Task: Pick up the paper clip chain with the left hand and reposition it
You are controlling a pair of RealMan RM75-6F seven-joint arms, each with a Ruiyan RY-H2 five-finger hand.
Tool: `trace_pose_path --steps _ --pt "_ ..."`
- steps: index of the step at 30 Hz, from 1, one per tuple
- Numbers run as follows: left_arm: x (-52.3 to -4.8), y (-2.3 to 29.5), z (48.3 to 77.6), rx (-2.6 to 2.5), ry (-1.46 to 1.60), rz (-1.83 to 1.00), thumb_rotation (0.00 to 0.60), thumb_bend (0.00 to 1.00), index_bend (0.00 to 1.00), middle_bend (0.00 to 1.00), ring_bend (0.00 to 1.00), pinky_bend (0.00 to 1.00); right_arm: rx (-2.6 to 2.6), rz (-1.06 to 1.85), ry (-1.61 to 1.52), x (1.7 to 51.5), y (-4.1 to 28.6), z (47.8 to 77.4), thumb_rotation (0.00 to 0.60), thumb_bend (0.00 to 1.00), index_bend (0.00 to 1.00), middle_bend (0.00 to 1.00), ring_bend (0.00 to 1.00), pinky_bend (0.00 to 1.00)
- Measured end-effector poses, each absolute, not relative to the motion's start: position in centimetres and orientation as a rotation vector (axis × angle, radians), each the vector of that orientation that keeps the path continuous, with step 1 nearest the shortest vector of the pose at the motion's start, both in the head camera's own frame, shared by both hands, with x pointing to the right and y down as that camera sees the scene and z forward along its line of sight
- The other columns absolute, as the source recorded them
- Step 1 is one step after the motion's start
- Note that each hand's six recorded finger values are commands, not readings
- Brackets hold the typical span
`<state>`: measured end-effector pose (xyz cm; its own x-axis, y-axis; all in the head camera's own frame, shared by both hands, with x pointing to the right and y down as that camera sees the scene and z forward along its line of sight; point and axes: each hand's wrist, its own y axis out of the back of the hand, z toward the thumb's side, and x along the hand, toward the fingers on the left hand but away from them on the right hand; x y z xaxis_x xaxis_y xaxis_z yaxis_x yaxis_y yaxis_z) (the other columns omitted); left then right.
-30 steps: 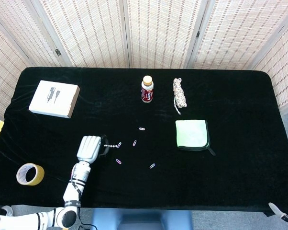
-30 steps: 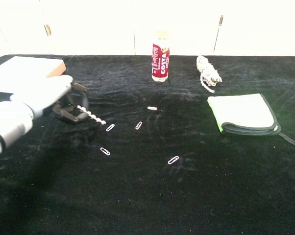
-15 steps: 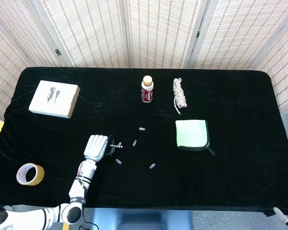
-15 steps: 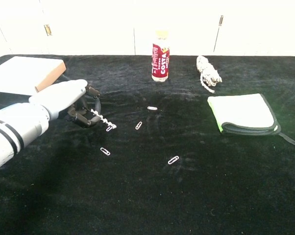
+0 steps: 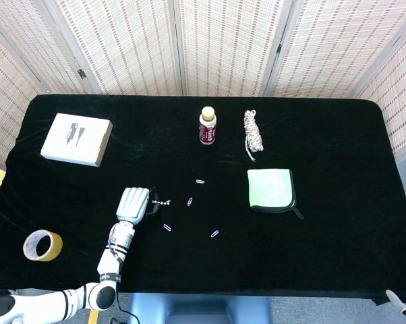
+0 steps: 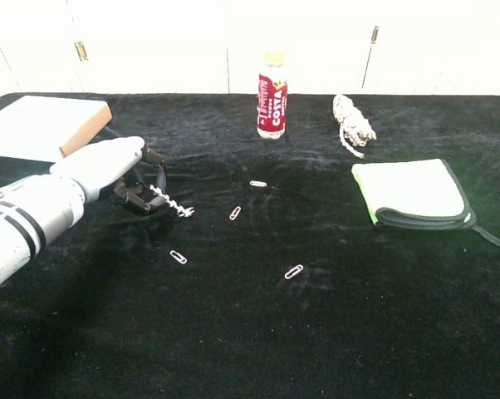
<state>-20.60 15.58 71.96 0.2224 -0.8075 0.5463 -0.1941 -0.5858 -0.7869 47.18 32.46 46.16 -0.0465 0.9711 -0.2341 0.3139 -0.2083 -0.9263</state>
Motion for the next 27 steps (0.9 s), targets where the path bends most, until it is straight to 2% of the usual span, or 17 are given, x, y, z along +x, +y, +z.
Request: trace_pose_path --steps 13,27 --pt "-20.7 17.5 68.4 -1.931 0.974 -1.317 0.600 0.51 0.83 1.00 1.00 1.00 -1.597 1.262 -1.371 46.9 32.3 46.1 0.600 0.01 0.00 0.00 0.00 0.00" --pt "-19.9 21.7 67.4 -1.927 0.949 -1.311 0.600 0.51 0.83 1.00 1.00 1.00 -1.612 1.207 -1.385 47.3 33.0 44.9 0.600 0.01 0.00 0.00 0.00 0.00"
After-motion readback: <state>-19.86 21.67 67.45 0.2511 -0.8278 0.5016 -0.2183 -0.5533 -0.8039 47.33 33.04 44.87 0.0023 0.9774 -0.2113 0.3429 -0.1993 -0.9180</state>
